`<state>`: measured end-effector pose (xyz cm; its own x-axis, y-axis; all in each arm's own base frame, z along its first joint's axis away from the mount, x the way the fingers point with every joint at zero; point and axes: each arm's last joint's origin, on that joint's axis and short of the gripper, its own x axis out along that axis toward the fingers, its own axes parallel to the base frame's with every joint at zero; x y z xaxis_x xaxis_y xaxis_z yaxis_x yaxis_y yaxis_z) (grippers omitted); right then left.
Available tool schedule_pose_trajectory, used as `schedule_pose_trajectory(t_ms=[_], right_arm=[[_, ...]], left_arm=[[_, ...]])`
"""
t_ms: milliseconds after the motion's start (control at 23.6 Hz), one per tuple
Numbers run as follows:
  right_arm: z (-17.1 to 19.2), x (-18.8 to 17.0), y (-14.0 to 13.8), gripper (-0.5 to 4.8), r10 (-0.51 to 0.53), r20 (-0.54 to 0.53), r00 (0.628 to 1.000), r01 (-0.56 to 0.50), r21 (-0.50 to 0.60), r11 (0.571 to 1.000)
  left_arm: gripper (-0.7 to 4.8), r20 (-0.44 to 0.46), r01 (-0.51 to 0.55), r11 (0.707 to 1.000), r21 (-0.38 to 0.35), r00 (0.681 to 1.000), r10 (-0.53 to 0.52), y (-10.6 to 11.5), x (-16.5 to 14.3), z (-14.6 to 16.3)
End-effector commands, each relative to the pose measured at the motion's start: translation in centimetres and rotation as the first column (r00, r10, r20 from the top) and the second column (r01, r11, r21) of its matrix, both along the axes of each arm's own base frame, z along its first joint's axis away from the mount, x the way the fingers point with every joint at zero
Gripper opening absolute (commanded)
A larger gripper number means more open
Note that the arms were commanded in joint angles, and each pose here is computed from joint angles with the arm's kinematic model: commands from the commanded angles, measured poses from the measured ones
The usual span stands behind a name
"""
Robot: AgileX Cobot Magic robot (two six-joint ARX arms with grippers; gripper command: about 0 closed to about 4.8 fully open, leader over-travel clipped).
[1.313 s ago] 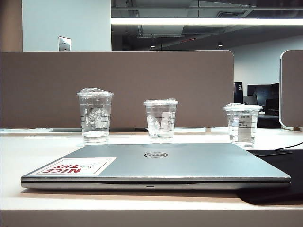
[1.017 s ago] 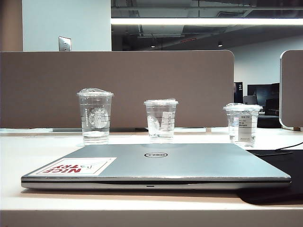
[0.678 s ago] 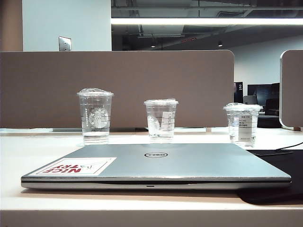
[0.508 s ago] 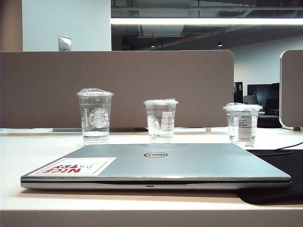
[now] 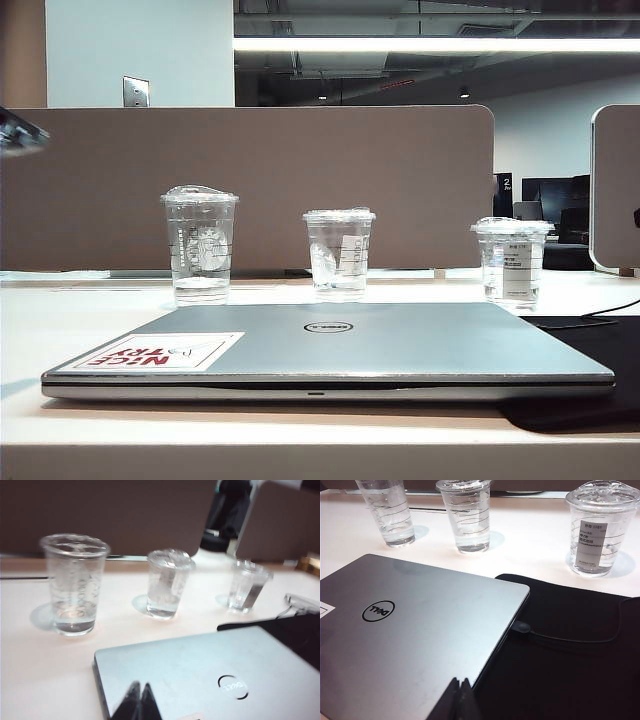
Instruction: Pick up the coffee cup on the middle and place it on the left side of the laptop.
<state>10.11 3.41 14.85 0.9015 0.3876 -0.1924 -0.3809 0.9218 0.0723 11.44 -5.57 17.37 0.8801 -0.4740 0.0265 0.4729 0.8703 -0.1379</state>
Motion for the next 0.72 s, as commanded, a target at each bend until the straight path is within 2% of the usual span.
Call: schedule_pose_trajectory(t_ms=[42,169,254,339,381,424,466,508,551,636,720], right_arm=[[0.0,0.0,0.1,-0.05,0.012,0.013,1.0,-0.012,0.004,1.0],[0.0,0.0,0.1,-0.05,0.012,0.014,1.0,-0.012,0.004,1.0],[0.0,0.0,0.1,-0.05,0.013,0.013,1.0,-0.013,0.003,1.0],[0.0,0.0,0.2,-0.05,0.018,0.015,1.0,-0.018,0.004,1.0],[0.0,0.0,0.2,-0.05,0.018,0.013,1.0,-0.018,0.003,1.0],[0.1,0.0,0.2,-0.05,0.017,0.017,1.0,-0.017,0.005,1.0],[0.1,0.0,0.2,-0.05,0.018,0.016,1.0,-0.018,0.004,1.0],[0.1,0.0,0.2,-0.05,0.018,0.016,1.0,-0.018,0.004,1.0],[0.1,0.0,0.2,-0.05,0.017,0.016,1.0,-0.017,0.004,1.0],[0.1,0.0,0.2,-0.05,0.019,0.016,1.0,-0.019,0.004,1.0],[0.0,-0.1,0.2,-0.05,0.022,0.015,1.0,-0.022,0.004,1.0]], left_arm=[[-0.04,0.098,0.01,0.999,0.047,0.995,-0.014,-1.5,1.7,1.0],[-0.01,0.046,0.048,0.996,0.075,0.998,-0.052,-3.6,5.6,1.6],[0.04,0.031,0.11,0.99,0.083,0.993,-0.113,-5.7,9.2,1.8],[1.12,0.017,0.166,0.982,0.087,0.986,-0.168,-7.9,12.9,1.4],[1.87,0.006,0.187,0.979,0.083,0.982,-0.188,-8.8,14.6,1.1],[2.33,-0.005,0.203,0.975,0.086,0.979,-0.204,-9.6,16.0,0.8],[3.07,-0.014,0.216,0.973,0.088,0.976,-0.215,-10.6,17.7,0.3],[4.13,-0.02,0.215,0.972,0.09,0.977,-0.214,-11.3,19.0,-0.1],[4.64,-0.021,0.213,0.973,0.091,0.977,-0.212,-11.6,19.6,-0.3],[4.79,-0.04,0.215,0.973,0.088,0.976,-0.212,-12.5,21.4,-1.0],[4.79,-0.115,0.218,0.972,0.091,0.971,-0.207,-13.5,23.3,-1.6]])
